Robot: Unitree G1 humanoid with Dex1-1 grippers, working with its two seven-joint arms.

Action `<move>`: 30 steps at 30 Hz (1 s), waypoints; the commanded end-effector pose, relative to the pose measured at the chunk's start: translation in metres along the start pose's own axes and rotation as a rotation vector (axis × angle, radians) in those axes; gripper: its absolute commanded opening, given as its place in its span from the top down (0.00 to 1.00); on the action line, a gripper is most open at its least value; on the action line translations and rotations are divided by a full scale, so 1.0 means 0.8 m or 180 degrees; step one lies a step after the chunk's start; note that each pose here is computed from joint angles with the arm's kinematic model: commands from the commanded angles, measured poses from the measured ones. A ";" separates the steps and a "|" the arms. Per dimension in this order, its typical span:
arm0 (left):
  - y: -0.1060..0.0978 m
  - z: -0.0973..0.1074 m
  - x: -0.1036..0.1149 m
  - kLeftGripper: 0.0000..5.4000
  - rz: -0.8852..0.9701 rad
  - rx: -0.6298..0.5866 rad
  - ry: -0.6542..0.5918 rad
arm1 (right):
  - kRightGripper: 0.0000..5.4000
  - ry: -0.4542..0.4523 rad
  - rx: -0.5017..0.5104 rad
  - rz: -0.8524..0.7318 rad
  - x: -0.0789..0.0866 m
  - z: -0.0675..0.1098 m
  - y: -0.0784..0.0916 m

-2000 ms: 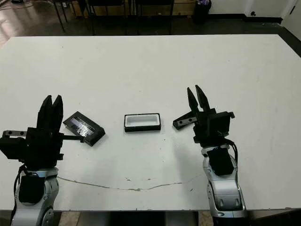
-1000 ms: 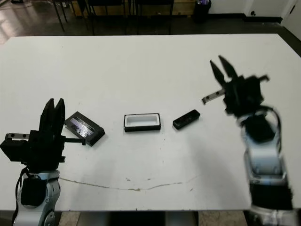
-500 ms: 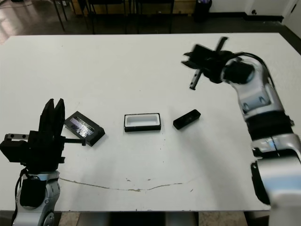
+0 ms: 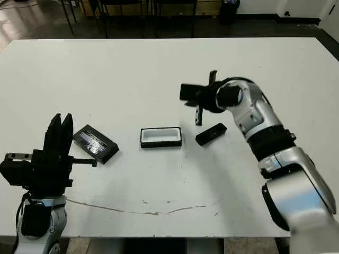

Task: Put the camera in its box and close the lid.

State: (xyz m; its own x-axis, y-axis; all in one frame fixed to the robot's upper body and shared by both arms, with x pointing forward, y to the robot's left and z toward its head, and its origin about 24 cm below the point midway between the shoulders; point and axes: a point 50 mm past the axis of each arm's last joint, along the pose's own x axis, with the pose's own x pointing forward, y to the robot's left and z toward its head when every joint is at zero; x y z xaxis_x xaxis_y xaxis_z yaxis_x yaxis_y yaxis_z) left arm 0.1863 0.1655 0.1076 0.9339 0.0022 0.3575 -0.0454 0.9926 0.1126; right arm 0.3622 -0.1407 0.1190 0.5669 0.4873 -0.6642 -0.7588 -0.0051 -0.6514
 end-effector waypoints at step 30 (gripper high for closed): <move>0.001 -0.004 -0.005 1.00 0.0050 0.0033 0.0100 | 1.00 0.0113 -0.0007 0.0717 -0.046 -0.041 0.065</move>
State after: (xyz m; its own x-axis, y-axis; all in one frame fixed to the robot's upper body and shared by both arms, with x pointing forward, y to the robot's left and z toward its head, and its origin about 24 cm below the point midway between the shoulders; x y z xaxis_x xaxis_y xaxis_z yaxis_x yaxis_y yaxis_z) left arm 0.1852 0.1654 0.1074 0.9341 0.0112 0.3567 -0.0554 0.9919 0.1140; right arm 0.3172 -0.1787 0.1015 0.4100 0.4650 -0.7847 -0.8470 -0.1251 -0.5166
